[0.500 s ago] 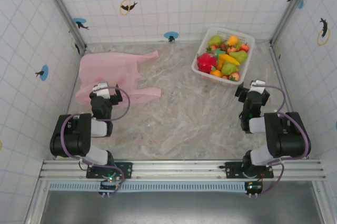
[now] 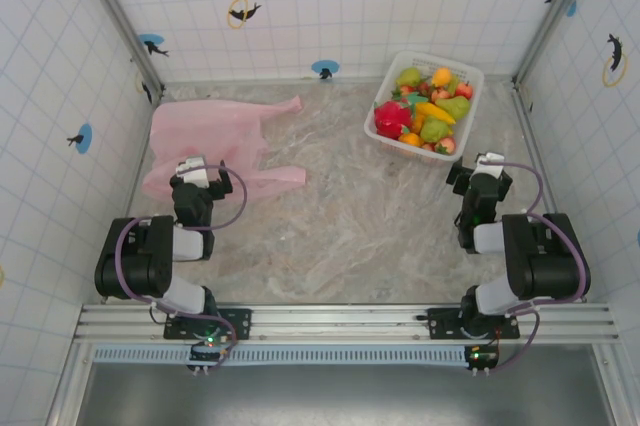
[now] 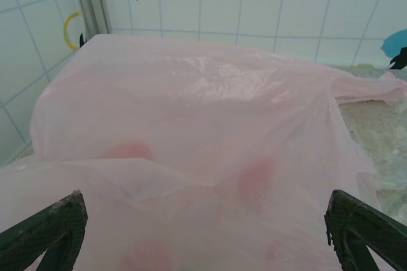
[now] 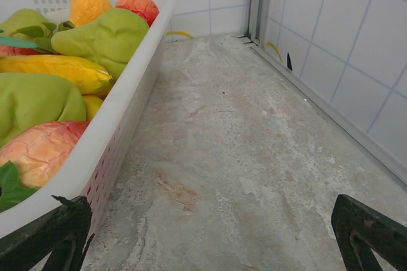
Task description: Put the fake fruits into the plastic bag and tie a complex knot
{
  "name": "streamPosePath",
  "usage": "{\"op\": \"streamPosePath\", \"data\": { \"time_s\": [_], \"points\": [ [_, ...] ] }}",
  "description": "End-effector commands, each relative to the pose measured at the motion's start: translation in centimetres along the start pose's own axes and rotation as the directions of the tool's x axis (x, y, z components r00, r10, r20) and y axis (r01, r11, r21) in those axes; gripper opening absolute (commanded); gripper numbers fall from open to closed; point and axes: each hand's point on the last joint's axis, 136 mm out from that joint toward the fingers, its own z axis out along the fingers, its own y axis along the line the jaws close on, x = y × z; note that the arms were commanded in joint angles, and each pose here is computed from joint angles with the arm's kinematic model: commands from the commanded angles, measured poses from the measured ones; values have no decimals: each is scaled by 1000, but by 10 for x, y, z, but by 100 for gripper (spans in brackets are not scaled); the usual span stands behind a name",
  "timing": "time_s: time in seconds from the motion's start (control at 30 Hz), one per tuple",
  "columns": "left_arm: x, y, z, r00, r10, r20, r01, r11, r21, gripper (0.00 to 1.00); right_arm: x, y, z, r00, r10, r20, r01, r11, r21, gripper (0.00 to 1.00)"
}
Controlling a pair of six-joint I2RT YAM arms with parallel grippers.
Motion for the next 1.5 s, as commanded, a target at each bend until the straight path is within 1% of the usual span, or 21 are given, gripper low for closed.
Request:
{"op": "streamPosePath", "data": {
  "time_s": [0.0,0.2,0.3,0.37,0.4,0.43,0.5,0.53,0.6,0.67,0.73,0.77,0.83,0.93,1.03,1.17,1.27,1.37,1.47],
  "points": [
    [-11,-4,2,999,19,35,-20,1000,17,98,-19,5,4,999,20,43,-19,1000,-19,100],
    [-11,-4,3,999,18,35,-19,1000,16,98,-19,4,2,999,20,48,-20,1000,-6,100],
    [-12,-2,1,999,16,42,-16,1000,7,98,-26,-7,-7,994,52,96,-55,998,31,100],
    [-23,4,-5,996,-2,85,5,999,-31,98,-36,-15,-16,989,75,130,-83,995,60,100],
    [-29,5,-10,995,-1,96,4,999,-34,98,-39,-22,-19,989,89,118,-100,991,90,100],
    [-33,6,-14,996,1,88,2,999,-40,98,-42,-27,-22,989,116,87,-125,987,102,100],
    [-50,6,-22,994,4,107,1,999,-48,98,-44,-36,-29,987,153,44,-158,981,117,100],
    [-60,6,-25,993,10,119,-4,998,-55,98,-45,-38,-34,985,173,31,-175,978,111,100],
    [-76,5,-26,994,-10,109,16,998,-58,98,-48,-37,-44,979,203,3,-202,976,85,100],
    [-83,6,-21,996,-79,45,82,994,-71,98,-52,-33,-54,973,230,-31,-228,972,58,100],
    [-89,4,-12,983,-179,-42,175,981,-79,98,-52,-29,-66,959,270,-85,-269,963,25,100],
    [-89,1,-8,974,-208,-86,201,977,-76,98,-53,-26,-71,952,285,-112,-286,958,8,100],
    [-91,-13,1,955,-236,-178,235,972,-27,98,-55,-14,-85,935,311,-173,-325,944,-61,100],
    [-87,-32,9,922,-254,-292,269,963,11,97,-62,-1,-102,909,349,-229,-385,912,-141,100],
    [-77,-49,16,888,-229,-400,267,963,41,95,-61,10,-117,869,404,-284,-464,866,-187,100],
    [-62,-71,27,852,-148,-502,215,974,77,92,-60,24,-126,831,453,-323,-537,806,-250,100],
    [-48,-88,39,826,-93,-556,185,977,111,91,-60,27,-129,828,452,-333,-541,800,-258,100],
    [-31,-99,56,789,-61,-611,169,978,121,89,-60,27,-132,832,447,-329,-534,805,-256,100],
    [-13,-102,74,751,-32,-660,133,986,104,87,-60,31,-135,830,447,-334,-538,799,-268,100]
  ]
}}
